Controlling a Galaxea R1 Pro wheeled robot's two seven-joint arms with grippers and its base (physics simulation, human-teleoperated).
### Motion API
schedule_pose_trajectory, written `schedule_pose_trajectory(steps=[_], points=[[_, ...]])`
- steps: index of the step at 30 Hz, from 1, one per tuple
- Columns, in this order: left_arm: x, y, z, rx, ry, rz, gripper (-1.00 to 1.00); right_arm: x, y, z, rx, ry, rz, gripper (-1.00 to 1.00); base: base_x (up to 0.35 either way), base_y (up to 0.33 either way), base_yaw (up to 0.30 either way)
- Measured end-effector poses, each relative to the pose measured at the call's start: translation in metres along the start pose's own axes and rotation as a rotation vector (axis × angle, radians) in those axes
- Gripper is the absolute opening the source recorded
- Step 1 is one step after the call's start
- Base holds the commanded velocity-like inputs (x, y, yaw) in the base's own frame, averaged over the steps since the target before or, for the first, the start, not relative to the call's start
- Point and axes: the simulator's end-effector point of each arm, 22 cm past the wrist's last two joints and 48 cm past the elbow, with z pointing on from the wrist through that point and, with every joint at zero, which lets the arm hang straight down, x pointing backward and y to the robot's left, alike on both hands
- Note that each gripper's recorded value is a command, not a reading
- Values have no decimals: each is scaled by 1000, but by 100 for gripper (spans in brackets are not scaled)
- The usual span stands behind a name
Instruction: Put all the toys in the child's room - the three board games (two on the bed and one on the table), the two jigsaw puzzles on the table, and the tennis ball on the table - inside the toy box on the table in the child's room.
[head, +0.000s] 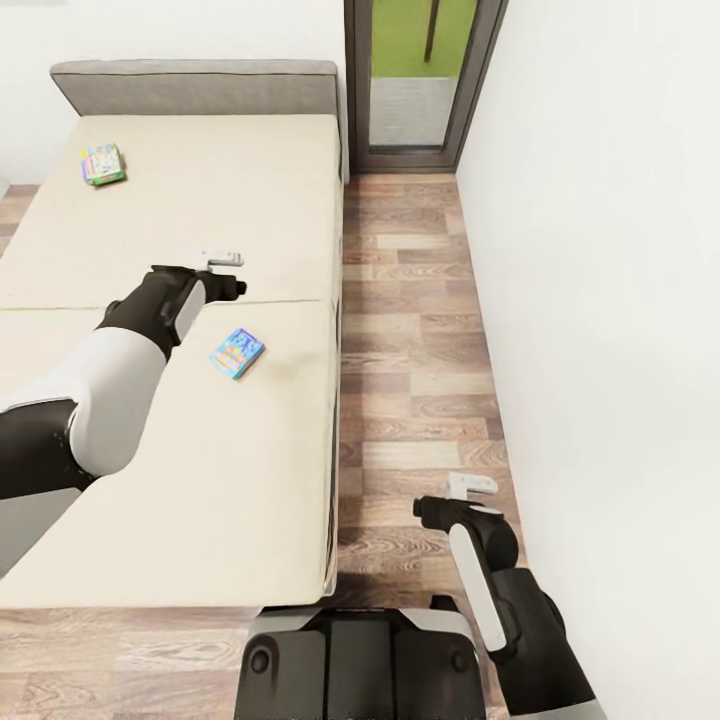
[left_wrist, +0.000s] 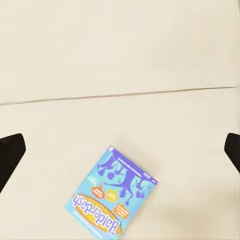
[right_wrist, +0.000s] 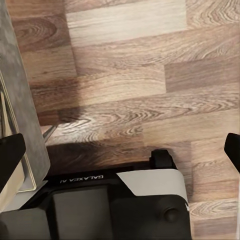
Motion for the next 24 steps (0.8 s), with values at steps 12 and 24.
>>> schedule_pose_trajectory(steps=[12,24], points=[[12,-5,10,5,7,0,100,-5,-1,-9,-5,16,-17,100,0,0,0],[24,-7,21,6,3,1,100,-60,9,-17,-25,-53,-36,100,0,0,0]])
